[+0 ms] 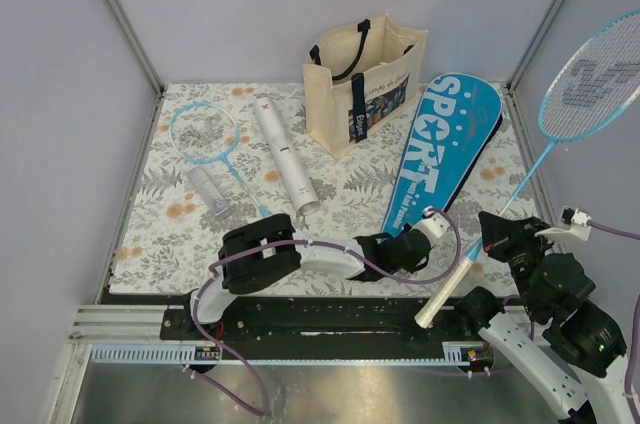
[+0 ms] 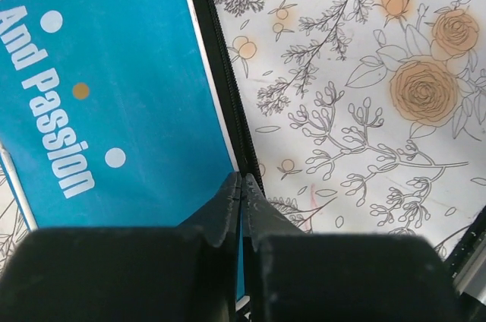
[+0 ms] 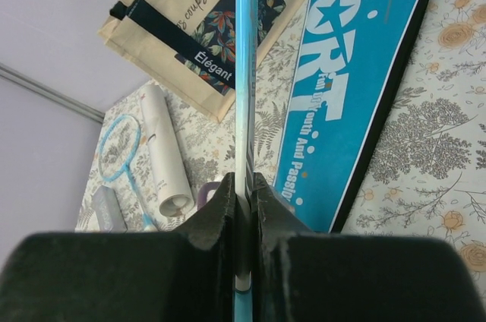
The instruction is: Pack up the badminton gear
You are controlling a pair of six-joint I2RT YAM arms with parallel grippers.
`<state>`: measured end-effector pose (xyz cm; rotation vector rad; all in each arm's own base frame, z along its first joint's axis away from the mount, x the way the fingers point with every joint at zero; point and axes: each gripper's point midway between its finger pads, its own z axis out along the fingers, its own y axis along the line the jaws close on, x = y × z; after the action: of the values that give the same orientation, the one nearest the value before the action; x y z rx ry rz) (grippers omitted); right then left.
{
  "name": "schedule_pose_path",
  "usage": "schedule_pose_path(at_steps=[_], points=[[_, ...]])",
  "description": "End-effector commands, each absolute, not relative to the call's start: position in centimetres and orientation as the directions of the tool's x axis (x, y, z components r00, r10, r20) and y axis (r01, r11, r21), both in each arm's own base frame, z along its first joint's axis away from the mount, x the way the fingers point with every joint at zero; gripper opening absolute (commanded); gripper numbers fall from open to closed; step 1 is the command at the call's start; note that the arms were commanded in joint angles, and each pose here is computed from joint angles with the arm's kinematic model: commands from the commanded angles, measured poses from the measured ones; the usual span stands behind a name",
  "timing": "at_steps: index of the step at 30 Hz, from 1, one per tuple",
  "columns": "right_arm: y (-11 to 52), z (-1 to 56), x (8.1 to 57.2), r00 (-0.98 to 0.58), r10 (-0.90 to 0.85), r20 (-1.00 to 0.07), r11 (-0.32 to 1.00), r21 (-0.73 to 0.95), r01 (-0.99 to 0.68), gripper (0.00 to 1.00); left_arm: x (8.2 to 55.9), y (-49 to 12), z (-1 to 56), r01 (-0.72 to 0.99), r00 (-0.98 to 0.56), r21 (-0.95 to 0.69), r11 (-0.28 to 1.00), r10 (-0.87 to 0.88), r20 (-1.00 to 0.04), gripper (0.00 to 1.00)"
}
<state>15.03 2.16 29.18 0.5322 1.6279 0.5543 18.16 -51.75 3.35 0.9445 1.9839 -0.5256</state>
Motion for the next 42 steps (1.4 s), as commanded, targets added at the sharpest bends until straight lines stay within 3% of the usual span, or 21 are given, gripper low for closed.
schedule_pose_path(at_steps=[1,5,13,14,18,26,32,35,37,42], points=[[2.8,29.4,16.4,-0.105,0.617,-0.780,0.786,0.617,0.033,0.00,20.6,-50.3,6.5,0.707,-0.409,-0.092,0.701,0.300,-0.862,0.00],[3.4,27.8,17.6,-0.128,0.597,-0.792,0.802,0.593,0.071,0.00,21.1,-49.4,9.1,0.692,-0.469,-0.240,0.681,0.171,-0.867,0.00],[3.6,27.0,17.7,-0.145,0.595,-0.791,0.804,0.590,0.080,0.00,21.6,-48.4,9.8,0.712,-0.416,-0.184,0.678,0.195,-0.888,0.00],[3.5,27.0,17.6,-0.144,0.597,-0.789,0.802,0.592,0.081,0.00,21.7,-48.5,9.7,0.723,-0.402,-0.164,0.671,0.216,-0.890,0.06],[3.8,26.8,17.5,-0.154,0.607,-0.780,0.794,0.604,0.071,0.00,21.3,-48.7,8.2,0.776,-0.338,-0.066,0.627,0.326,-0.883,0.45],[3.0,28.4,16.7,-0.118,0.616,-0.779,0.787,0.615,0.047,0.00,21.7,-48.7,5.3,0.785,-0.301,0.049,0.617,0.450,-0.841,0.51],[2.9,28.8,16.4,-0.111,0.625,-0.773,0.780,0.625,0.038,0.00,21.5,-48.8,2.8,0.787,-0.308,0.084,0.612,0.507,-0.805,0.47],[3.1,28.3,16.5,-0.121,0.626,-0.771,0.779,0.625,0.044,0.00,21.4,-48.6,2.0,0.782,-0.322,0.081,0.618,0.512,-0.796,0.25],[3.2,27.8,16.6,-0.128,0.627,-0.768,0.778,0.626,0.051,0.00,21.4,-48.5,2.5,0.780,-0.324,0.075,0.621,0.503,-0.801,0.01],[3.5,26.9,17.3,-0.141,0.610,-0.780,0.792,0.606,0.072,0.00,21.6,-48.6,5.4,0.771,-0.328,0.031,0.636,0.439,-0.836,0.00]])
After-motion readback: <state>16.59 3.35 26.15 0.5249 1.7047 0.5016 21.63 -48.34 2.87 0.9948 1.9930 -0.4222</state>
